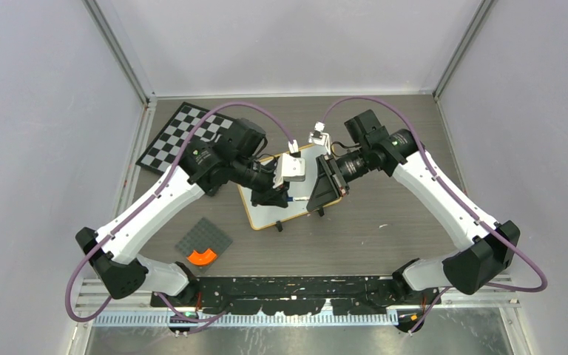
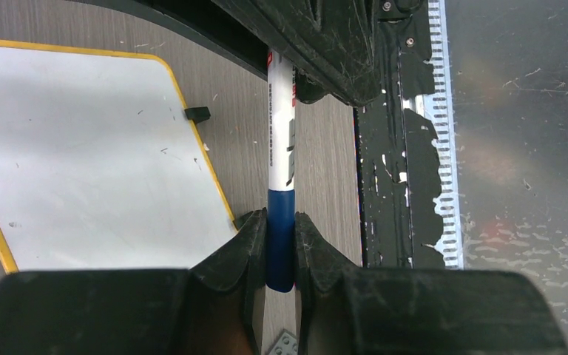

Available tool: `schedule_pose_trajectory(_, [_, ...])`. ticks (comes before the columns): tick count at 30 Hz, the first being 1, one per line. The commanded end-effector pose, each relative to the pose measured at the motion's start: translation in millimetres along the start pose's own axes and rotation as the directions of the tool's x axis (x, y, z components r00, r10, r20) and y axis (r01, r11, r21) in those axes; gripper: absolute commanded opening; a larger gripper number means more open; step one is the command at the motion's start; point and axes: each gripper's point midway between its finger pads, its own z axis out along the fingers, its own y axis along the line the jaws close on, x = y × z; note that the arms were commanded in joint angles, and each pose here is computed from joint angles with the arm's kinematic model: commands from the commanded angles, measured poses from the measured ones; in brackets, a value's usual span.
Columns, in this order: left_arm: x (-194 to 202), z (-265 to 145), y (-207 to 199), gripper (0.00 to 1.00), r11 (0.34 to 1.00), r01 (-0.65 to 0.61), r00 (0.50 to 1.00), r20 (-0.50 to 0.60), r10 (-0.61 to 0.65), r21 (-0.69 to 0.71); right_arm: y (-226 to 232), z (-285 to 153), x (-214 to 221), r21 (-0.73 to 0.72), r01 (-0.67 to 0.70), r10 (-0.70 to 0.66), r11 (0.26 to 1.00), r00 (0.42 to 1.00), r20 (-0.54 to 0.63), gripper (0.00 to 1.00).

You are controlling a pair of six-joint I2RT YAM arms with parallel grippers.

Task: Write a sentence on the whiteboard
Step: Pass from the left arm to the right, then open the pen cap from the whiteboard marker.

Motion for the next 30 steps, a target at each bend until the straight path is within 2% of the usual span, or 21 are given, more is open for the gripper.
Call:
schedule_pose_trajectory(1, [-11.9, -8.2, 8.0, 0.00, 0.998, -0.035, 0.999, 0.017, 0.036, -0.050, 17.4, 0.8, -3.0, -0.036, 0.044, -0.043, 0.998, 0.999, 0.004, 0.36])
schedule_pose_trajectory(7, [-15.0, -7.2, 9.5, 0.00, 0.998, -0.016, 0.999, 0.031, 0.018, -0.056, 19.3, 2.1, -3.5, -0.039, 0.052, -0.052, 0.998, 0.999, 0.000, 0.34])
schedule_pose_trajectory(19, [-12.2, -5.1, 14.0, 0.00, 0.997, -0.007, 1.000, 0.021, 0.009, -0.074, 19.4, 6.3, 1.9, -0.039, 0.063, -0.064, 0.997, 0.998, -0.025, 0.37])
schedule_pose_trajectory(22, [-11.3, -3.3, 14.5, 0.00, 0.997, 0.001, 1.000, 0.020, 0.001, -0.071, 19.5, 6.9, 1.3, -0.038, 0.066, -0.067, 0.997, 0.997, -0.026, 0.28])
schedule_pose_trajectory(26, [-10.6, -3.5, 15.0, 0.00, 0.997, -0.002, 1.000, 0.018, 0.003, -0.075, 18.9, 7.8, 2.1, -0.039, 0.062, -0.064, 0.997, 0.998, -0.030, 0.04])
schedule_pose_trajectory(27, [-10.0, -3.8, 15.0, 0.00, 0.997, -0.005, 1.000, 0.016, 0.006, -0.077, 18.4, 7.8, 2.0, -0.036, 0.063, -0.065, 0.997, 0.997, -0.030, 0.01])
schedule_pose_trajectory(30, [-3.9, -4.2, 12.8, 0.00, 0.998, -0.015, 1.000, 0.000, 0.015, -0.068, 16.1, 6.6, 1.1, -0.016, 0.070, -0.070, 0.997, 0.997, -0.022, 0.00])
